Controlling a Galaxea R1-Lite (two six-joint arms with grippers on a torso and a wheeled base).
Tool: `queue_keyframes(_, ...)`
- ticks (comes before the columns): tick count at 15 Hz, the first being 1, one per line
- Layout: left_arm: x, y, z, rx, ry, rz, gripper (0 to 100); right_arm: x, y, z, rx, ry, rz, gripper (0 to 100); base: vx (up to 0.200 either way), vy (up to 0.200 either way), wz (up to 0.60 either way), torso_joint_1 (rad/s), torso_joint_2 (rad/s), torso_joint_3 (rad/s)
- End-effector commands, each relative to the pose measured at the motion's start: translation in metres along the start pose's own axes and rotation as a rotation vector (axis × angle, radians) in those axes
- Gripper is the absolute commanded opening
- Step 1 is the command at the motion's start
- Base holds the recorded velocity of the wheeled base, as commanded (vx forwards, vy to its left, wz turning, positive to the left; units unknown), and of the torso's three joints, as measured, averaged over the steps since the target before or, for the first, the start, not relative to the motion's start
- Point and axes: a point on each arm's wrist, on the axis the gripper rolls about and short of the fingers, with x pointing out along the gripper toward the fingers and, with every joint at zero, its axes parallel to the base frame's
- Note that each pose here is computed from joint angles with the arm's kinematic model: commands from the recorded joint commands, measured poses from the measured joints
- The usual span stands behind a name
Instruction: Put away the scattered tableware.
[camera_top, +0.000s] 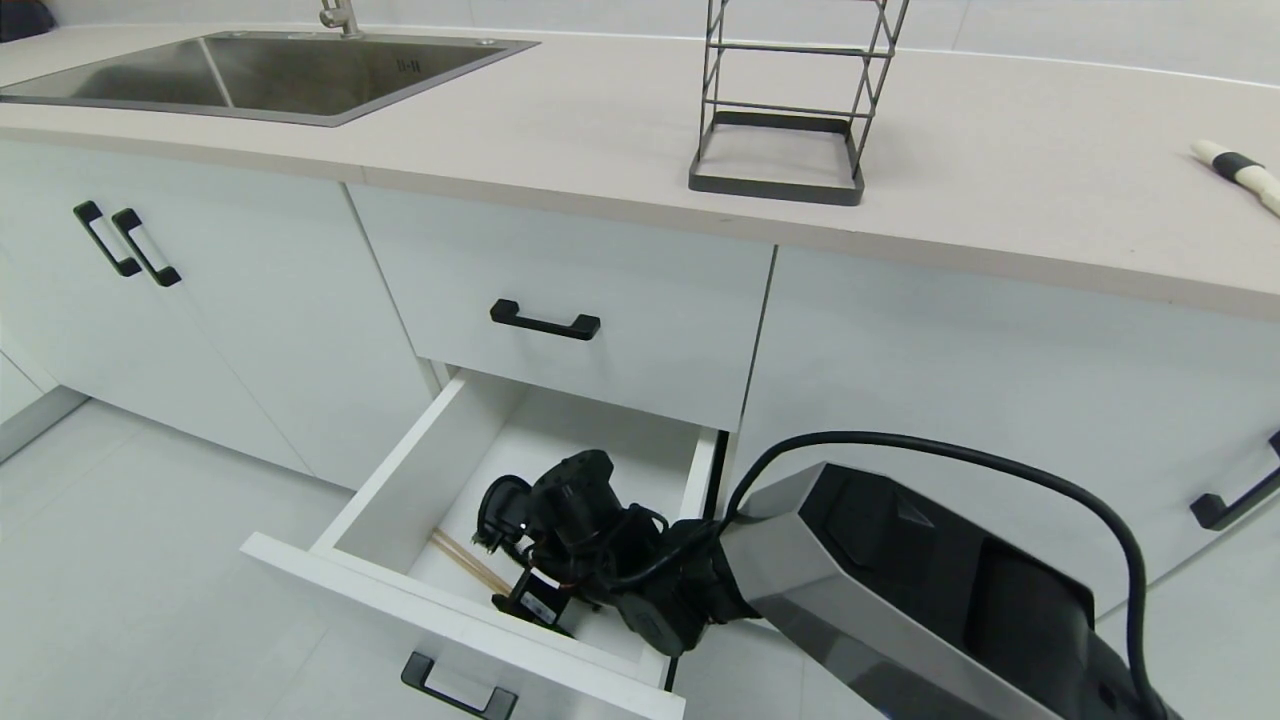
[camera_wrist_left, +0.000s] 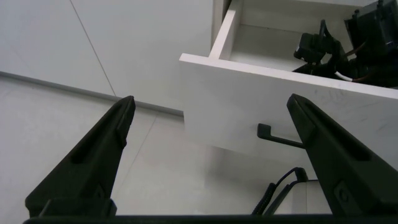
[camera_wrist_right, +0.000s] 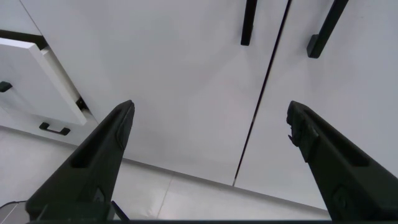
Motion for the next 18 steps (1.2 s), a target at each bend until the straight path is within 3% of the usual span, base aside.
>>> queue_keyframes(1,0.000,0.000,0.000,0.000,0.000,0.000,100,-0.007,-0.002,0.010,-0.001,-0.023,-0.006,100,0.000,0.000,0.00,0.000,0.00,0.000)
queue_keyframes(7,0.000,0.000,0.000,0.000,0.002,0.000,100,-0.100,-0.013,0.090,-0.008,-0.220,-0.040,100,0.000,0.000,0.00,0.000,0.00,0.000)
queue_keyframes(9,0.000,0.000,0.000,0.000,0.002,0.000,100,-0.118,-0.012,0.099,-0.010,-0.245,-0.041,100,0.000,0.000,0.00,0.000,0.00,0.000)
queue_keyframes(10,0.000,0.000,0.000,0.000,0.002,0.000,100,-0.155,-0.014,0.105,-0.005,-0.260,-0.068,100,0.000,0.000,0.00,0.000,0.00,0.000)
queue_keyframes(14,0.000,0.000,0.000,0.000,0.002,0.000,100,-0.211,-0.008,0.075,-0.005,-0.239,-0.063,100,0.000,0.000,0.00,0.000,0.00,0.000)
queue_keyframes(16,0.000,0.000,0.000,0.000,0.002,0.000,100,-0.257,-0.011,0.038,0.014,-0.277,-0.105,100,0.000,0.000,0.00,0.000,0.00,0.000)
queue_keyframes(18,0.000,0.000,0.000,0.000,0.002,0.000,100,-0.303,-0.015,0.005,0.037,-0.252,-0.146,100,0.000,0.000,0.00,0.000,0.00,0.000)
